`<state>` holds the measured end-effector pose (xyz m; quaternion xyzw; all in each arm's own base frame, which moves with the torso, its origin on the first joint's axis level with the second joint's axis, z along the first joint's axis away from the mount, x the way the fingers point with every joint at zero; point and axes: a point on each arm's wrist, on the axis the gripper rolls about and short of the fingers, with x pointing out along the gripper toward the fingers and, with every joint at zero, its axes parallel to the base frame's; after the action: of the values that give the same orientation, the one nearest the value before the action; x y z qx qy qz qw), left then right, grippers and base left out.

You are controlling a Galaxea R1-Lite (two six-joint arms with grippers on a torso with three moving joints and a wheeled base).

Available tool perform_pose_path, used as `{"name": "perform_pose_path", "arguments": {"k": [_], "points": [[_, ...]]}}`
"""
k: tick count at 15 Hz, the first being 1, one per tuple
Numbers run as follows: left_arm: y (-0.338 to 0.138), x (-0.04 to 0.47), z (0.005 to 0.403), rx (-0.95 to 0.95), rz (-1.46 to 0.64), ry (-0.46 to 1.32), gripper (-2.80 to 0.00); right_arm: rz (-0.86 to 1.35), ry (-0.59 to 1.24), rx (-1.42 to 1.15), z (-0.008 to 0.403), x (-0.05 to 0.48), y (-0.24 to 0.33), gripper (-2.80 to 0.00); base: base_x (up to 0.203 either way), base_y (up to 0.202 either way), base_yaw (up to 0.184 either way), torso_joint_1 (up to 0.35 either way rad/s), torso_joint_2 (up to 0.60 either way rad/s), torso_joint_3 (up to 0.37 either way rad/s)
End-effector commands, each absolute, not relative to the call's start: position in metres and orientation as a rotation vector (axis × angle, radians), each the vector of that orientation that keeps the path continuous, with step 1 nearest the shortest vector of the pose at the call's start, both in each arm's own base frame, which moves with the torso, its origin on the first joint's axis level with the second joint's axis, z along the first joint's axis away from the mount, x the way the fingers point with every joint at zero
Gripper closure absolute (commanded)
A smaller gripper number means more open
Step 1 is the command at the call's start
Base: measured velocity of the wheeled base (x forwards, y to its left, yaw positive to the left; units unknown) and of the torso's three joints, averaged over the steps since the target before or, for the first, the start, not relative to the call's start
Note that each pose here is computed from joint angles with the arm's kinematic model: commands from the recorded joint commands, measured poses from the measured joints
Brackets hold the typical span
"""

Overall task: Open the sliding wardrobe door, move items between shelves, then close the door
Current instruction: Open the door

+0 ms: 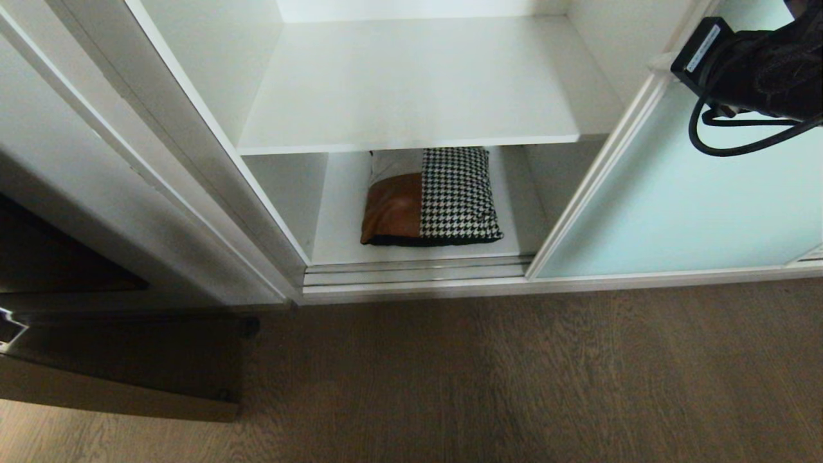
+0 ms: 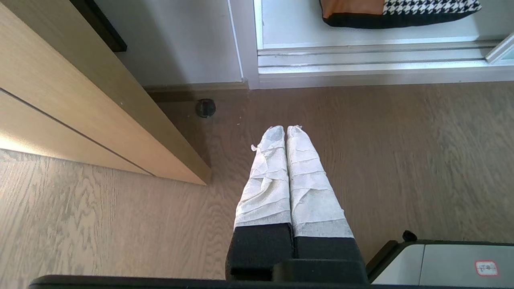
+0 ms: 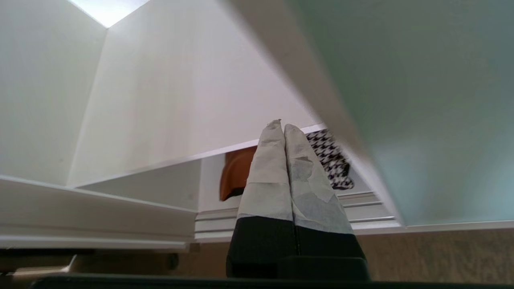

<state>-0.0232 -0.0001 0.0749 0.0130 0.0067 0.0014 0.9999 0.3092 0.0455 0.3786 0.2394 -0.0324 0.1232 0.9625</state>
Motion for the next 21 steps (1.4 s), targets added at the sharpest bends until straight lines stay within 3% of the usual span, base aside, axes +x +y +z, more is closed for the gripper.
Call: {"name": "perform_pose_path", "arguments": {"k": [1, 14, 21], "points": [[0.0, -0.023, 0.075, 0.026, 0.003, 0.015, 0.0, 0.234, -0.07, 0.488, 0.378, 0.314, 0.041, 0.0, 0.0, 0.0, 0.0, 0.0, 0.0, 0.0], [0.0, -0.023, 0.075, 0.026, 0.001, 0.015, 0.0, 0.168, -0.096, 0.482, 0.382, 0.316, 0.017, 0.0, 0.0, 0.0, 0.0, 0.0, 0.0, 0.0], [0.0, -0.023, 0.075, 0.026, 0.002, 0.015, 0.0, 0.304, -0.091, 0.464, 0.389, 0.244, 0.023, 0.0, 0.0, 0.0, 0.0, 0.0, 0.0, 0.0]]}}
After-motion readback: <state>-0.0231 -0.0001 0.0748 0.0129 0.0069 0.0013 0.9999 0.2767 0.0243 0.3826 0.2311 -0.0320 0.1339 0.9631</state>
